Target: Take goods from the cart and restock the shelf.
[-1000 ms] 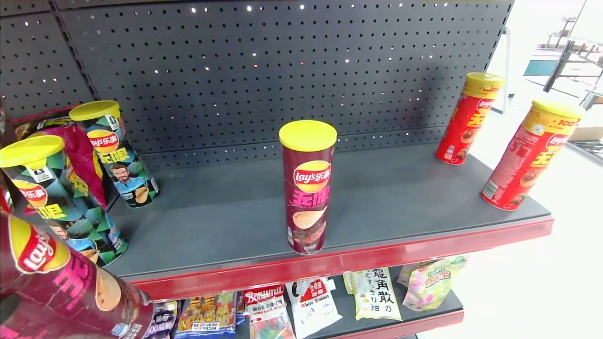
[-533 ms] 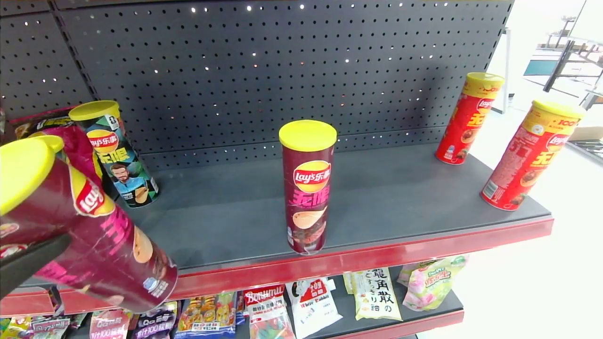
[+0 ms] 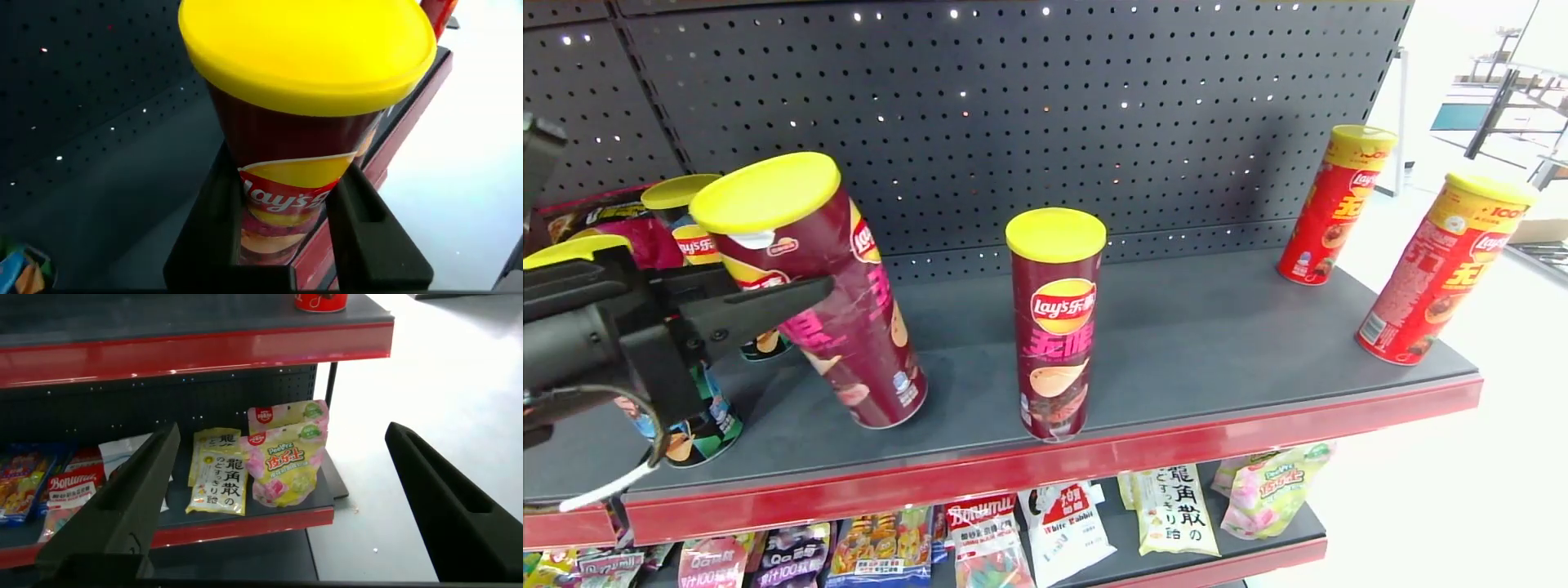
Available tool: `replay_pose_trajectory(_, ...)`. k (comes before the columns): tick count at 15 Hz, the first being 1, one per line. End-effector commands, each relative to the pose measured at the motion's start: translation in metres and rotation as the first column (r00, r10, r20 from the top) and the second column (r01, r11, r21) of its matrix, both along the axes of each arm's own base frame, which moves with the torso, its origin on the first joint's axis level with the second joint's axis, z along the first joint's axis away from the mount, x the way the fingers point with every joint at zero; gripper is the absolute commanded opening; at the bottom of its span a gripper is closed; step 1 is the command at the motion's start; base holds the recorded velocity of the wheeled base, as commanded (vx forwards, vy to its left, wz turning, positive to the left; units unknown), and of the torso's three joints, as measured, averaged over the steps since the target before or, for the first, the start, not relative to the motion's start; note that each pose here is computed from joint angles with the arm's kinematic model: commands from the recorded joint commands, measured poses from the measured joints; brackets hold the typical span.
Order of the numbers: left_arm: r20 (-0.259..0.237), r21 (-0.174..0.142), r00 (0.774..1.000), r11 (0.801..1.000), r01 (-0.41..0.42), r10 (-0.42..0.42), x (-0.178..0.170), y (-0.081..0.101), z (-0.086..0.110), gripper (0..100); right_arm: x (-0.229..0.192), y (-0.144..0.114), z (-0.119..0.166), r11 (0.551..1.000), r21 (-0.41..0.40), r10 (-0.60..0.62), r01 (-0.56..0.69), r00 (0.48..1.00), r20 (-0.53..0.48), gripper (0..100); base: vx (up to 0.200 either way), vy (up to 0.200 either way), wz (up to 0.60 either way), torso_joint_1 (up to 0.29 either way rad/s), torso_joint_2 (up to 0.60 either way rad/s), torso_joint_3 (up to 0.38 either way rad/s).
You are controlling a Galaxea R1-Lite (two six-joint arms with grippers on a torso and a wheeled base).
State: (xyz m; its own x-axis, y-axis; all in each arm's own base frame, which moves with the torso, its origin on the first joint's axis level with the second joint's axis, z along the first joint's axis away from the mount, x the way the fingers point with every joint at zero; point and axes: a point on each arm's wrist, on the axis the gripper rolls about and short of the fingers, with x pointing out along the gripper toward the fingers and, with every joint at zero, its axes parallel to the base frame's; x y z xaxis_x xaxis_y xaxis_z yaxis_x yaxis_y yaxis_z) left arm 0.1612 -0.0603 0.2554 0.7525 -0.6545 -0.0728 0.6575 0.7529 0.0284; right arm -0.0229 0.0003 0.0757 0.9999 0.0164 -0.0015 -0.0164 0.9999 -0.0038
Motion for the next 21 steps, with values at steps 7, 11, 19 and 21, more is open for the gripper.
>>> replay_pose_trajectory(7,-0.004,0.01,1.0,1.0,-0.004,0.004,0.097,-0.035,0.009,0,0.0,0.0,0.0,1.0,-0.001,0.0,0.0,1.0,0.0,100,0.0,0.0,0.0,0.0,0.0,0.0)
replay_pose_trajectory(11,0.01,0.008,0.994,0.994,-0.107,0.107,0.157,-0.054,0.01,0,0.0,0.0,0.0,1.0,0.001,0.0,0.0,1.0,0.0,100,0.0,0.0,0.0,0.0,0.0,0.0)
replay_pose_trajectory(19,0.013,0.005,0.998,0.998,-0.055,0.055,0.207,-0.103,-0.006,0,0.0,0.0,0.0,1.0,-0.001,0.0,0.0,1.0,0.0,100,0.0,0.0,0.0,0.0,0.0,0.0)
replay_pose_trajectory(21,-0.015,-0.035,0.999,0.998,-0.048,0.047,0.209,-0.112,-0.007,0,0.0,0.0,0.0,1.0,-0.001,0.0,0.0,1.0,0.0,100,0.0,0.0,0.0,0.0,0.0,0.0)
